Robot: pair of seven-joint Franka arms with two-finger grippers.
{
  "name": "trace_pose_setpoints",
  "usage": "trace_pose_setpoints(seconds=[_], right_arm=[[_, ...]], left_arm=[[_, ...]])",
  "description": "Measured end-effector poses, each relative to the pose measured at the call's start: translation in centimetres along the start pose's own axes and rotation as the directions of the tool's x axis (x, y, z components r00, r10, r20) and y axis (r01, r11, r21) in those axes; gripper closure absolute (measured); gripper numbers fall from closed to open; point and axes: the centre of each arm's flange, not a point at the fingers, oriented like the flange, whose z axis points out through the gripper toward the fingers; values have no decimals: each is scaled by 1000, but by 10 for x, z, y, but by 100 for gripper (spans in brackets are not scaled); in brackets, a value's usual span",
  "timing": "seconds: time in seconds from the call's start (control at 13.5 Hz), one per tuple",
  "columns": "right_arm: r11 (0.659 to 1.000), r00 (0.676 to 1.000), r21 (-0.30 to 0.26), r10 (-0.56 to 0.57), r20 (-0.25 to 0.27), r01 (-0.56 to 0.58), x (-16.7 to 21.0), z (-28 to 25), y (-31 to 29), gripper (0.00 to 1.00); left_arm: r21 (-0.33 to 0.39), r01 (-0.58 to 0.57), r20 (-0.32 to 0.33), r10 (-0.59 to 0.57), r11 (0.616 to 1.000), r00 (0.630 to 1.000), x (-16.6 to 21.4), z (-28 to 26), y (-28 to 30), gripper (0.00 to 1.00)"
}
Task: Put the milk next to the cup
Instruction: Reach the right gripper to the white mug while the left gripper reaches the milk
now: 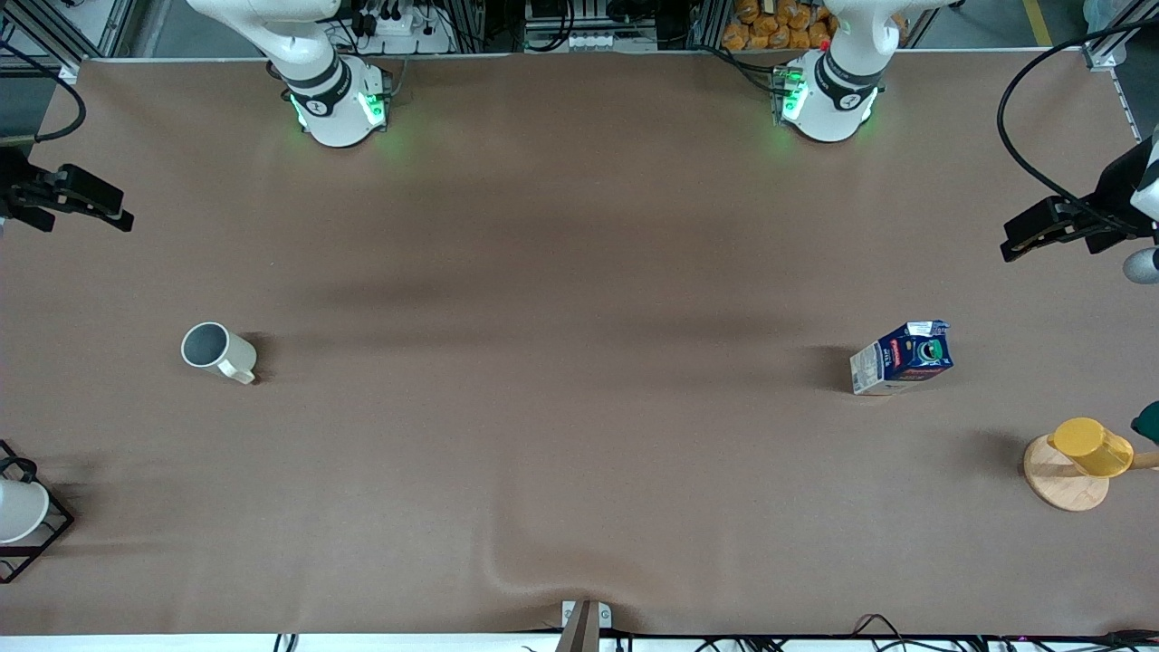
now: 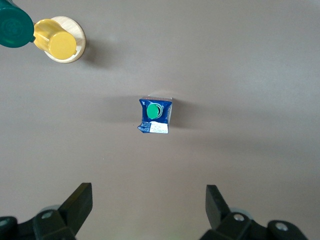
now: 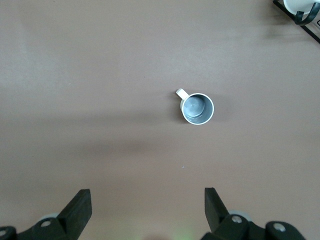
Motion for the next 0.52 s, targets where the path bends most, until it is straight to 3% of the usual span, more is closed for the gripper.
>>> trace_pose_setpoints(seconds=[0.52], right_arm=[[1000, 1000, 0, 0, 6, 0, 2, 3, 0, 0]], left_arm=[[1, 2, 13, -3, 1000, 1000, 2, 7, -1, 0]])
